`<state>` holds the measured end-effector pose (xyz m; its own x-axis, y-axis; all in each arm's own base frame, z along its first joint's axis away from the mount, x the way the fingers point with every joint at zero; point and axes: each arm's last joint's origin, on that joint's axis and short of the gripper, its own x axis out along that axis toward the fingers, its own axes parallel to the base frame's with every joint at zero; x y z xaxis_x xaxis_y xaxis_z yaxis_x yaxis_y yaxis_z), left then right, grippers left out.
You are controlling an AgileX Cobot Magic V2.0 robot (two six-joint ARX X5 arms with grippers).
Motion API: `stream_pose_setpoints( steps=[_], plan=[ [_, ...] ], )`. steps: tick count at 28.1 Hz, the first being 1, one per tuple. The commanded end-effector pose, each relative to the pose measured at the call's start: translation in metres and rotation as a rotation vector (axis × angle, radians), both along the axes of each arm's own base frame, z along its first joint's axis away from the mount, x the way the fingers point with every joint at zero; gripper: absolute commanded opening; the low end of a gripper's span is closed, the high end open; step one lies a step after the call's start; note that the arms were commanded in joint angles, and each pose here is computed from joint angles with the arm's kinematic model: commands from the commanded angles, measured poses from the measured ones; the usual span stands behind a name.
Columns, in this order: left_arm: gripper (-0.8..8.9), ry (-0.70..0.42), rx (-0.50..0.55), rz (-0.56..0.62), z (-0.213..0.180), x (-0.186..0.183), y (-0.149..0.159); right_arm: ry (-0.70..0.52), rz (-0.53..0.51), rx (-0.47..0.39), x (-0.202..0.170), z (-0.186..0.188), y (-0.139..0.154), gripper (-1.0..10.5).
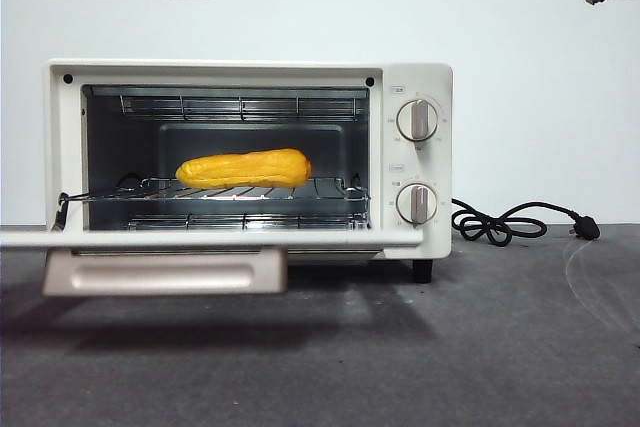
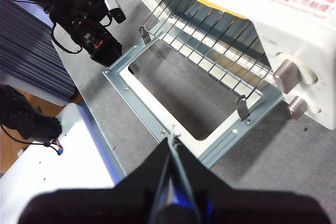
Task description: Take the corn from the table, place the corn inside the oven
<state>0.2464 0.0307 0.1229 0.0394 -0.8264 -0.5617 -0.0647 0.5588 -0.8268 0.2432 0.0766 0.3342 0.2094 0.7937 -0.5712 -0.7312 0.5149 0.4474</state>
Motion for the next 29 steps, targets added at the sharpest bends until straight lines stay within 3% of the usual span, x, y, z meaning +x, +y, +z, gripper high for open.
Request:
stream_pose_setpoints(
  steps=[1,6,17,22,29],
  plan=[
    [-0.08,-0.036,-0.079,0.015,0.005,-0.001,-0.001,0.002,0.008,-0.001,0.001,-0.002,0.000,-0.1],
    [-0.08,-0.122,-0.073,0.052,0.029,0.004,0.007,0.002,0.008,-0.002,0.001,-0.002,0.000,-0.1],
    [-0.08,-0.415,-0.006,0.161,0.122,0.027,0.018,0.002,0.008,-0.002,0.001,-0.002,0.000,-0.1],
    [-0.08,-0.464,0.033,0.185,0.145,0.033,0.020,0.002,0.008,-0.002,0.001,-0.002,0.000,-0.1],
    [-0.08,-0.472,0.097,0.194,0.146,0.035,0.021,0.001,0.008,-0.001,0.001,-0.002,0.000,-0.1]
  ],
)
